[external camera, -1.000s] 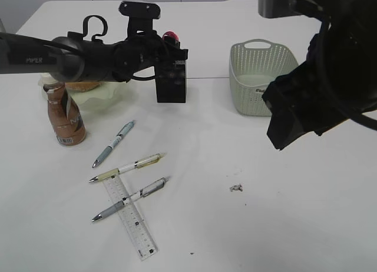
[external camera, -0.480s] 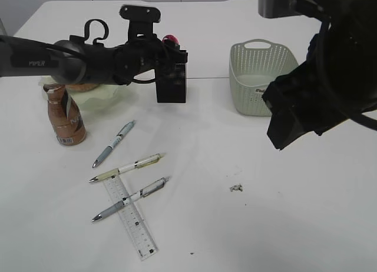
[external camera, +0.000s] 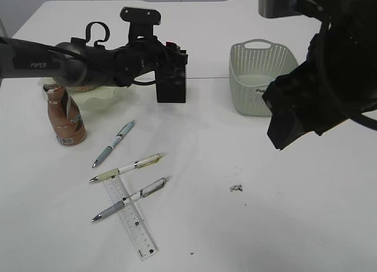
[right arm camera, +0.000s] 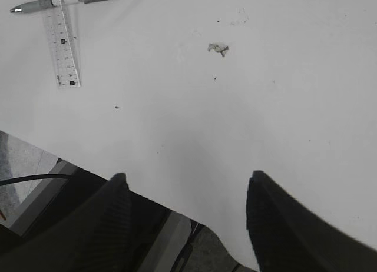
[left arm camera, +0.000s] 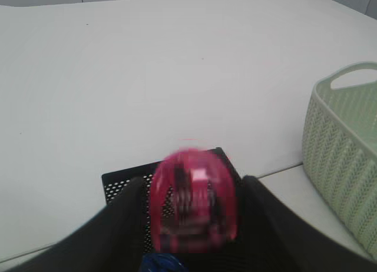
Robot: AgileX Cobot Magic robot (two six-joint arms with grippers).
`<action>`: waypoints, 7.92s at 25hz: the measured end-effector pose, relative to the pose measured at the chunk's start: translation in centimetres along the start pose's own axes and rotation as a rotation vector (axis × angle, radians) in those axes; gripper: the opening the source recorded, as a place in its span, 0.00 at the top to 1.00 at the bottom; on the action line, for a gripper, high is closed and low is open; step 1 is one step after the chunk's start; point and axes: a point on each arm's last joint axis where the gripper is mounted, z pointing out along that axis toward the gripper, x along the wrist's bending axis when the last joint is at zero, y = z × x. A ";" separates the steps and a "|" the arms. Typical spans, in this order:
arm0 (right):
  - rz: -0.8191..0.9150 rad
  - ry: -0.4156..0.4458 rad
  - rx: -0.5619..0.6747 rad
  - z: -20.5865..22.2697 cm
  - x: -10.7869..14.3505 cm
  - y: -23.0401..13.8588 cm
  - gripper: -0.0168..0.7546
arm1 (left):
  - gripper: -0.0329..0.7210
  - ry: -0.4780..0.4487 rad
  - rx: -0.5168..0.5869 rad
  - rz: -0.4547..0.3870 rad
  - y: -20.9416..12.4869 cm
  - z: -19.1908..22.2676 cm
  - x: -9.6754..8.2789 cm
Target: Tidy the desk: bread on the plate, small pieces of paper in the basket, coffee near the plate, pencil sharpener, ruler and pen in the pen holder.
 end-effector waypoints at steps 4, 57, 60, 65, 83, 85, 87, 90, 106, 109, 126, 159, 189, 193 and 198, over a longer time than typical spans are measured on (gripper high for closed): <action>0.000 0.000 0.000 0.0 0.0 0.0 0.39 | 0.43 0.000 0.000 0.000 0.0 0.0 0.0; 0.024 0.069 0.008 0.0 0.6 -0.1 0.39 | 0.42 0.143 0.949 -0.351 12.9 -19.1 -1.3; 0.027 0.074 0.009 0.0 0.7 -0.1 0.39 | 0.42 0.119 0.926 -0.368 13.9 -20.0 -1.6; 0.051 0.115 0.015 -0.1 1.0 -0.1 0.38 | 0.42 0.085 0.851 -0.366 16.5 -22.7 -1.8; -0.068 0.165 0.168 5.5 10.0 2.8 0.38 | 0.42 -0.001 0.581 -0.291 23.7 -33.9 -1.9; -0.071 0.176 0.140 5.7 10.7 4.5 0.38 | 0.42 0.014 0.563 -0.272 24.0 -34.4 -1.7; -0.073 0.184 0.119 6.0 11.3 5.8 0.38 | 0.42 0.036 0.546 -0.255 24.2 -34.9 -1.4; -0.086 0.191 0.113 7.2 12.6 7.3 0.38 | 0.42 0.076 0.524 -0.225 24.4 -35.3 -1.0; -0.138 0.135 0.192 16.9 16.6 10.2 0.38 | 0.42 0.233 0.471 -0.141 25.1 -36.4 2.2; -0.148 0.103 0.200 18.1 16.5 10.2 0.39 | 0.42 0.280 0.454 -0.160 25.4 -37.0 3.5; -0.126 -0.056 0.252 23.9 15.5 9.9 0.38 | 0.42 0.330 0.441 -0.126 25.6 -37.5 4.2; -0.110 -0.039 0.227 25.9 15.9 10.3 0.38 | 0.44 0.329 0.441 -0.126 25.6 -37.5 4.2; -0.114 -0.080 0.282 27.6 15.5 9.6 0.40 | 0.47 0.329 0.441 -0.122 25.6 -37.5 4.2; -0.114 -0.080 0.280 27.6 15.5 9.6 0.53 | 0.47 0.329 0.441 -0.122 25.6 -37.5 4.2; -0.114 -0.079 0.279 27.6 15.5 9.6 0.64 | 0.47 0.329 0.441 -0.122 25.6 -37.5 4.2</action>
